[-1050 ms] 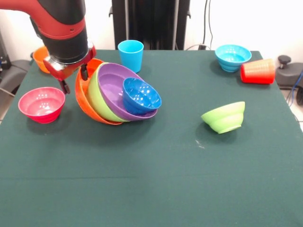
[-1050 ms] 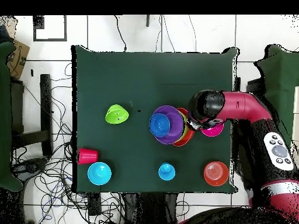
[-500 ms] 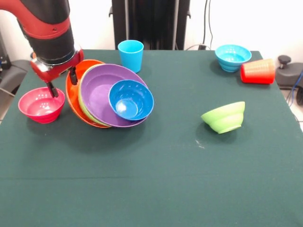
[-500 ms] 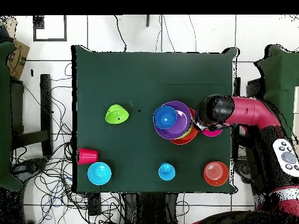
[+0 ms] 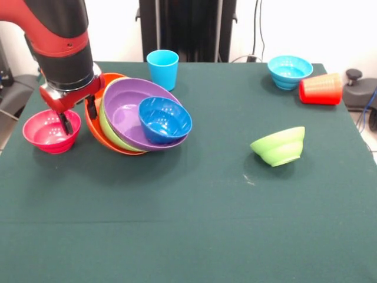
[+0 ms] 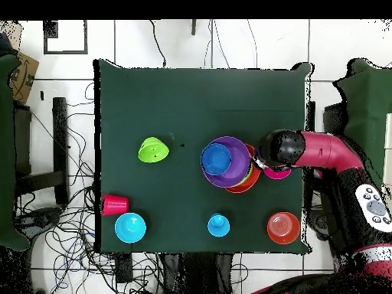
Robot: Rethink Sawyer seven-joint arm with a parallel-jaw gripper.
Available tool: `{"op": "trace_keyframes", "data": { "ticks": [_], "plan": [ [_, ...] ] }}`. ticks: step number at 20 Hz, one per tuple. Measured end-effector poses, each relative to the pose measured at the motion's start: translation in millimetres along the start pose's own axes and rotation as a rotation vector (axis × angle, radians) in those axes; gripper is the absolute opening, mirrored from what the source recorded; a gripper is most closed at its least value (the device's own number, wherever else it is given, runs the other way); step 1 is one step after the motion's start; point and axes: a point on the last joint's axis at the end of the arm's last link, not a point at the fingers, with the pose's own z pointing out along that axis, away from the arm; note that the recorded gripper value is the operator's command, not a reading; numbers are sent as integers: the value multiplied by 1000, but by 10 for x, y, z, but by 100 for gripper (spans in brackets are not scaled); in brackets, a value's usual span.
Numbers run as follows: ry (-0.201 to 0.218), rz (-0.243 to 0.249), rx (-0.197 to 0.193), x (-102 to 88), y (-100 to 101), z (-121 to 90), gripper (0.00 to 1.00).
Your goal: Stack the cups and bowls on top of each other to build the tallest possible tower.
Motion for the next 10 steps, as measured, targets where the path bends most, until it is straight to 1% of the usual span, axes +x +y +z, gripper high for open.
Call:
{"op": "trace_keyframes", "data": {
  "ticks": [1, 2, 10],
  "plan": [
    [-8, 3, 2, 7, -1, 11, 100],
    [-29, 11, 6, 41, -7, 47, 100],
    [-66, 41, 9, 233, -13, 154, 100]
  ]
}}
